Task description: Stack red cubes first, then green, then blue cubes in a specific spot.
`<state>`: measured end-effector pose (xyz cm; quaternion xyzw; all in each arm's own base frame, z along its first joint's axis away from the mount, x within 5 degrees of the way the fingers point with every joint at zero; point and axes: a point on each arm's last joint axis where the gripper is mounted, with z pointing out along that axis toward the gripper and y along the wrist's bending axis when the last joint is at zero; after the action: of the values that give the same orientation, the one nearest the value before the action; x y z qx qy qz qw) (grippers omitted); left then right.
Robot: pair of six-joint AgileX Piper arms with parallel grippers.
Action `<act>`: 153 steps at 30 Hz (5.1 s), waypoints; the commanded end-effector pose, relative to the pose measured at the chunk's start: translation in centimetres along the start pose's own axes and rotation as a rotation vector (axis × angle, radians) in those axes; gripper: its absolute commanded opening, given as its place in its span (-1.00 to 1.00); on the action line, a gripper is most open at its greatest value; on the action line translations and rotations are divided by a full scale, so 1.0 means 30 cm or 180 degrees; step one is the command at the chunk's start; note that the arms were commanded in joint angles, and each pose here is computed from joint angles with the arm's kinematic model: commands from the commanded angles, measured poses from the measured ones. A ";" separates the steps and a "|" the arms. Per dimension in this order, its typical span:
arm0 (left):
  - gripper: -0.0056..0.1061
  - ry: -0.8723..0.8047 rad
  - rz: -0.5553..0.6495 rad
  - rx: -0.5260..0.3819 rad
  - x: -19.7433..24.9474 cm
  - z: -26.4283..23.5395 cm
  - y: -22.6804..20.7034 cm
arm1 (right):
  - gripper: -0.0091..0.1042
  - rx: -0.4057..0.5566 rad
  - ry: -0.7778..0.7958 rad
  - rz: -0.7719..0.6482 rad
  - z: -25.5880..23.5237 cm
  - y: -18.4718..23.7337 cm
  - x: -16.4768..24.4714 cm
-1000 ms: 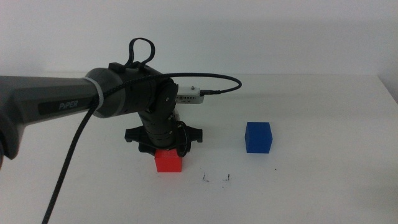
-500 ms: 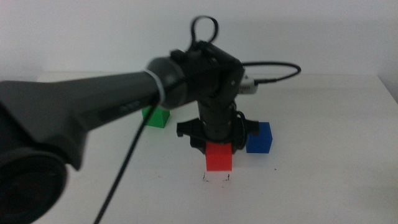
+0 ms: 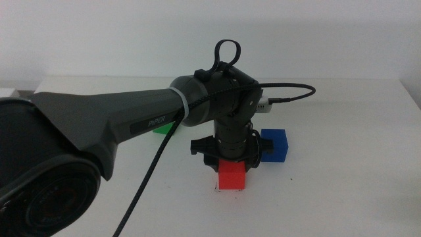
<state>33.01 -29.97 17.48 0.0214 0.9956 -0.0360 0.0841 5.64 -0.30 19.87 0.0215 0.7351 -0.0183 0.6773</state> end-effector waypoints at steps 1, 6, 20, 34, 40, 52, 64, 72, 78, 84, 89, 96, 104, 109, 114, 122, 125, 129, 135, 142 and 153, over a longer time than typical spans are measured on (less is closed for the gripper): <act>-0.16 0.0034 0.0016 -0.0015 -0.001 0.019 0.000 | 0.80 0.0025 -0.0033 -0.0031 -0.001 -0.002 0.000; 0.57 0.0052 0.0168 0.0039 0.001 0.018 -0.005 | 0.80 0.0025 -0.0033 -0.0031 -0.001 -0.002 0.000; 0.78 -0.0764 0.0245 0.0045 -0.248 -0.335 0.360 | 0.80 0.0025 -0.0033 -0.0031 -0.001 -0.002 0.000; 0.78 -0.0202 0.0516 0.0210 -0.449 -0.025 0.495 | 0.80 0.0025 -0.0033 -0.0031 -0.001 -0.002 0.000; 0.53 -0.0115 0.0566 0.0197 -0.448 0.036 0.493 | 0.80 0.0025 -0.0033 -0.0031 -0.001 -0.002 0.000; -0.64 -0.0487 0.0240 0.0090 -0.313 -0.279 0.239 | 0.80 0.0025 -0.0033 -0.0031 -0.001 -0.002 0.000; -0.55 -0.0321 0.0039 0.0041 0.045 -0.302 -0.005 | 0.80 0.0025 -0.0033 -0.0031 -0.001 -0.002 0.000; -0.55 -0.0516 -0.0094 0.0363 0.087 -0.220 0.021 | 0.80 0.0025 -0.0033 -0.0031 -0.001 -0.002 0.000; -0.55 -0.0544 -0.0212 0.0343 0.065 -0.195 0.035 | 0.80 0.0025 -0.0033 -0.0031 -0.001 -0.002 0.000; -0.55 -0.0511 -0.0210 0.0316 0.064 -0.180 0.036 | 0.80 0.0025 -0.0033 -0.0031 -0.001 -0.002 0.000; -0.55 -0.0489 -0.0165 0.0286 0.066 -0.179 0.038 | 0.80 0.0025 -0.0033 -0.0031 -0.001 -0.002 0.000; -0.55 -0.0378 -0.0158 0.0255 0.071 -0.139 0.032 | 0.80 0.0025 -0.0033 -0.0031 -0.001 -0.002 0.000; -0.47 -0.0326 -0.0095 0.0252 0.073 -0.123 0.028 | 0.80 0.0025 -0.0033 -0.0031 -0.001 -0.002 0.000; 0.50 -0.0336 -0.0007 0.0241 0.072 -0.124 0.028 | 0.80 0.0025 -0.0033 -0.0031 -0.001 -0.002 0.000; 0.78 -0.0581 0.0371 0.0395 0.067 -0.251 0.038 | 0.80 0.0025 -0.0033 -0.0031 -0.001 -0.002 0.000; 0.73 -0.1156 0.1299 0.0322 0.203 -0.747 0.255 | 0.80 0.0025 -0.0033 -0.0031 -0.001 -0.002 0.000; 0.73 -0.1641 0.1476 0.0493 0.319 -0.889 0.377 | 0.80 0.0025 -0.0033 -0.0031 -0.001 -0.002 0.000; 0.73 -0.2063 0.1452 0.0886 0.483 -0.905 0.509 | 0.80 0.0025 -0.0033 -0.0031 -0.001 -0.002 0.000; 0.73 -0.2373 0.1408 0.1128 0.594 -0.967 0.593 | 0.80 0.0025 -0.0033 -0.0031 -0.001 -0.002 0.000; 0.73 -0.2358 0.1387 0.1150 0.610 -0.976 0.604 | 0.80 0.0025 -0.0033 -0.0031 -0.001 -0.002 0.000; 0.73 -0.2392 0.1390 0.1161 0.608 -0.978 0.602 | 0.80 0.0008 0.0069 0.0455 0.015 0.000 -0.079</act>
<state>11.15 -9.07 41.86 0.2321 0.8498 -0.1893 0.4338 5.93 -0.28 21.12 0.0596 0.7313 0.0198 0.6792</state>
